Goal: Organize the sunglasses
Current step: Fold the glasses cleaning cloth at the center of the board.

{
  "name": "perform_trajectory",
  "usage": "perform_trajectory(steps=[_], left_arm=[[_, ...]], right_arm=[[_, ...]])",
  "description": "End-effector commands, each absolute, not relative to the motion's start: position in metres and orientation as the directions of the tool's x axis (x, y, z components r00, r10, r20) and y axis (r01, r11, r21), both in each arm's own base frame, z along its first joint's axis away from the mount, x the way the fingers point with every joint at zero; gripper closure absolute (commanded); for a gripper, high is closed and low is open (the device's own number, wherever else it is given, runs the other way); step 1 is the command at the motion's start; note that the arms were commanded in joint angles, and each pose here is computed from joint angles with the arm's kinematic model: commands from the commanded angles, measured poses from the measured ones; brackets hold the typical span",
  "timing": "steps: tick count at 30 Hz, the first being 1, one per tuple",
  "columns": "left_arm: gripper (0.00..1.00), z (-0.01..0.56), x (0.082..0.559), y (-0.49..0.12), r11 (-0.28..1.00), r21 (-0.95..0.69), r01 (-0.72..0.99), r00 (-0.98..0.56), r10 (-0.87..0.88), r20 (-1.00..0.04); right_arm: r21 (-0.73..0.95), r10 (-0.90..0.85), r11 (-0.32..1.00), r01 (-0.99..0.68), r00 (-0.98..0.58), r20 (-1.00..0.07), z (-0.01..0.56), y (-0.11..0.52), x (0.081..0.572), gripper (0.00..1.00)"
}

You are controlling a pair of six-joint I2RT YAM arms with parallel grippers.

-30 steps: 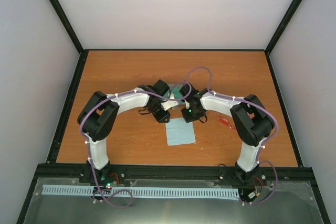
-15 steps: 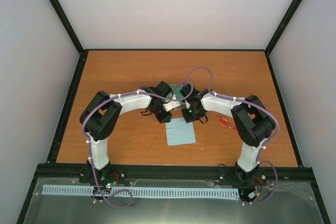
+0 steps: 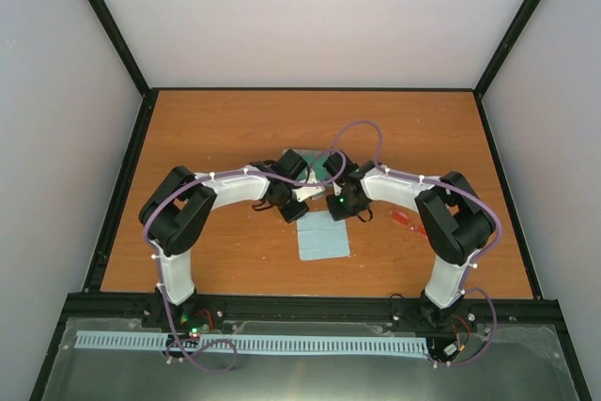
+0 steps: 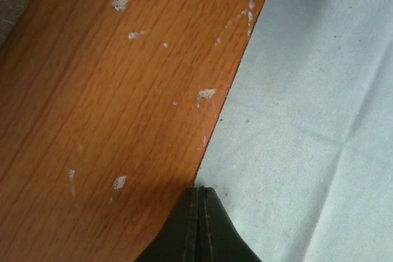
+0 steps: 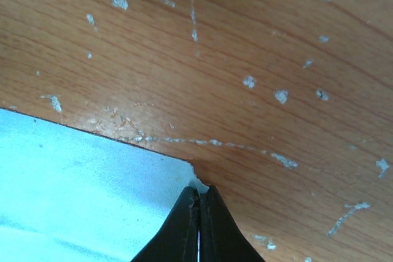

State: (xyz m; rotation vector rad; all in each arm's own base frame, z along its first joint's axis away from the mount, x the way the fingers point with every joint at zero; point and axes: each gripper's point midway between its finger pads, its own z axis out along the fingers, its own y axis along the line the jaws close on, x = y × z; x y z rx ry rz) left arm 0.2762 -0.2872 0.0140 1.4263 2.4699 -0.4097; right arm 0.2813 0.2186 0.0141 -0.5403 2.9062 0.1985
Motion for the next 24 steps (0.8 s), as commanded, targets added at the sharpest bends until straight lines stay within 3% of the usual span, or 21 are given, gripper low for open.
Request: perform_trajectory(steps=[1,16,17,19,24], left_arm=[[1.00,-0.008,0.249,-0.268,0.474,-0.125,0.872,-0.490,0.839,-0.238],[1.00,0.051,0.279,-0.291,0.473,-0.061,0.879,-0.460,0.806,-0.373],[0.98,0.050,0.279,-0.291,0.476,-0.062,0.877,-0.464,0.806,-0.368],[0.81,0.042,0.279,-0.288,0.486,-0.056,0.872,-0.473,0.808,-0.351],[0.74,0.026,0.275,-0.281,0.488,-0.054,0.871,-0.478,0.819,-0.317]], right_arm=[[0.083,-0.324,0.935,-0.346,-0.924,-0.201,0.016,0.211,0.279,0.97],[0.096,-0.312,0.930,-0.354,-0.900,-0.304,0.041,0.217,0.292,0.97],[0.095,-0.313,0.930,-0.355,-0.900,-0.303,0.040,0.217,0.292,0.97],[0.095,-0.315,0.930,-0.356,-0.902,-0.296,0.038,0.217,0.291,0.97],[0.091,-0.315,0.931,-0.353,-0.905,-0.285,0.035,0.216,0.290,0.97]])
